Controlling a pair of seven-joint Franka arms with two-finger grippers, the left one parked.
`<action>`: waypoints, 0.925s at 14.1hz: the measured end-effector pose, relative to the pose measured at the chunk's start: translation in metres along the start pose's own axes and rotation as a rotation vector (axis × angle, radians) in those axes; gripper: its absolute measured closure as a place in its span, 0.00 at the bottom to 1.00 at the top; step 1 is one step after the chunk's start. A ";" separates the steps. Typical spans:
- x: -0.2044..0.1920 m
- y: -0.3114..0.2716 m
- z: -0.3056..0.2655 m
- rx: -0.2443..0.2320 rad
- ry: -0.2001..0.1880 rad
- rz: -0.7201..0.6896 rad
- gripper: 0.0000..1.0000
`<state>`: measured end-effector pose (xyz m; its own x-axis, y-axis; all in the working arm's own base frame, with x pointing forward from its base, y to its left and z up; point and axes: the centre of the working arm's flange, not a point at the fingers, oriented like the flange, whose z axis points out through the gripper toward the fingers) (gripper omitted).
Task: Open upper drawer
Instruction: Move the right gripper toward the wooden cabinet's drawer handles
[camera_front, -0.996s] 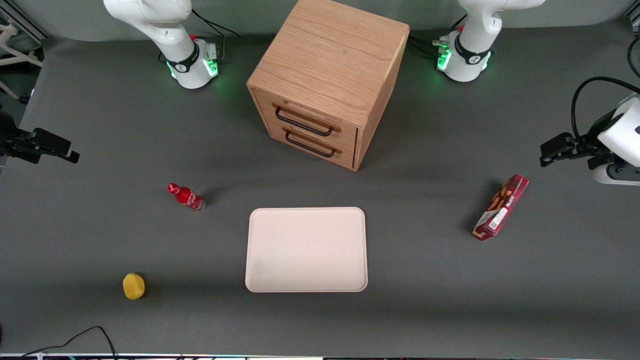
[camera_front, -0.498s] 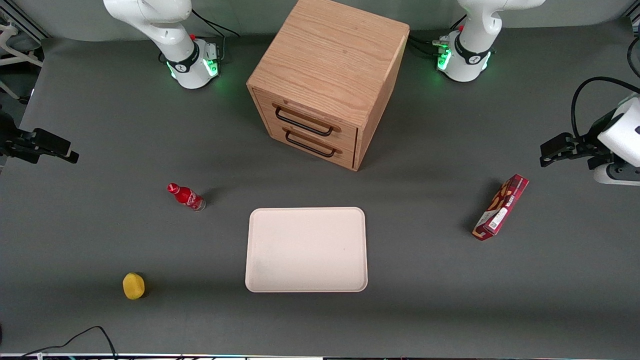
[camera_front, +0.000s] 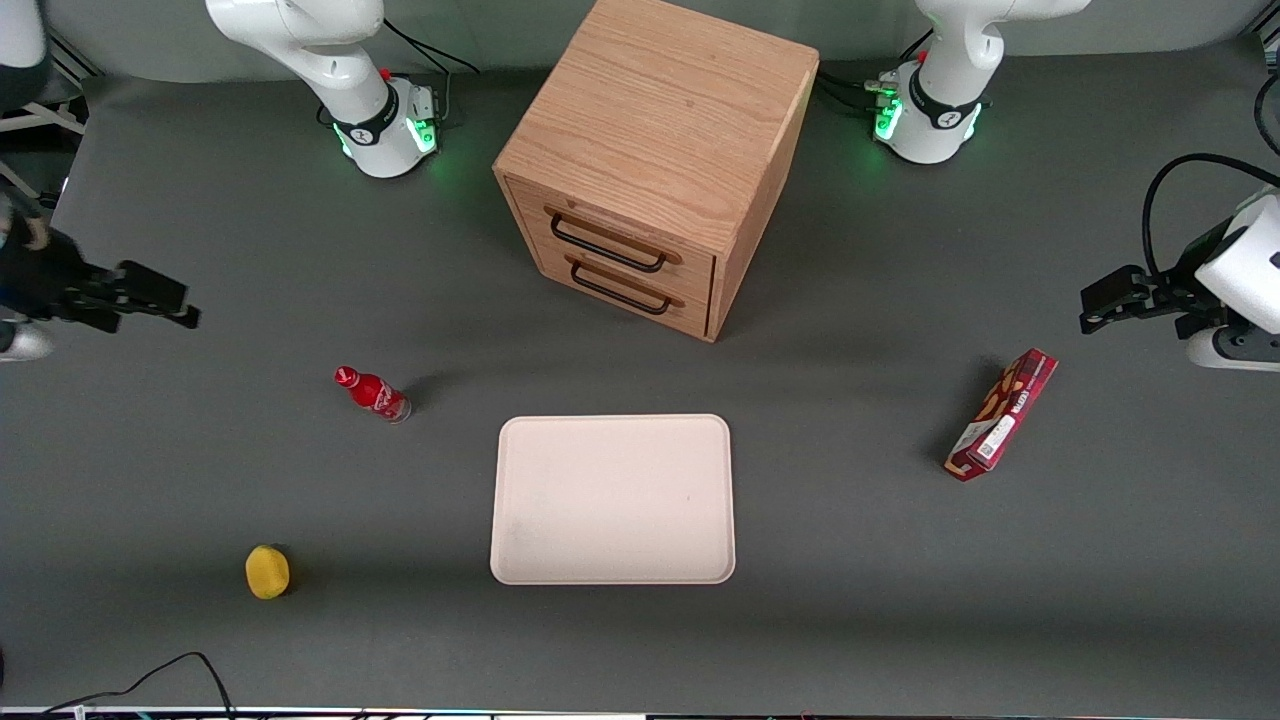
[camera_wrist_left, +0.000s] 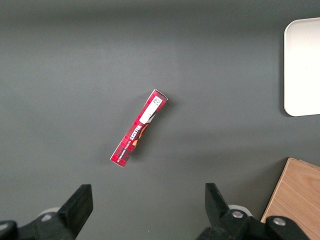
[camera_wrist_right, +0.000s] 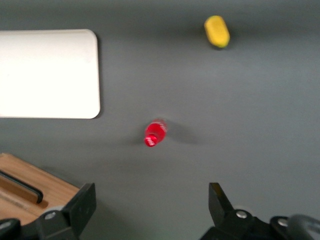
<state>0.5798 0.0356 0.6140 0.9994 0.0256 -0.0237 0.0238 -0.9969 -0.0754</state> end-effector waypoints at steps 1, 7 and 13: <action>0.001 -0.017 0.004 -0.001 -0.007 -0.030 0.00; 0.010 -0.081 0.040 0.007 -0.050 -0.266 0.00; 0.008 -0.144 0.066 0.032 -0.073 -0.490 0.00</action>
<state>0.5827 0.1847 0.5587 0.8664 0.4971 -0.0478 0.4886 -0.8635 -0.1252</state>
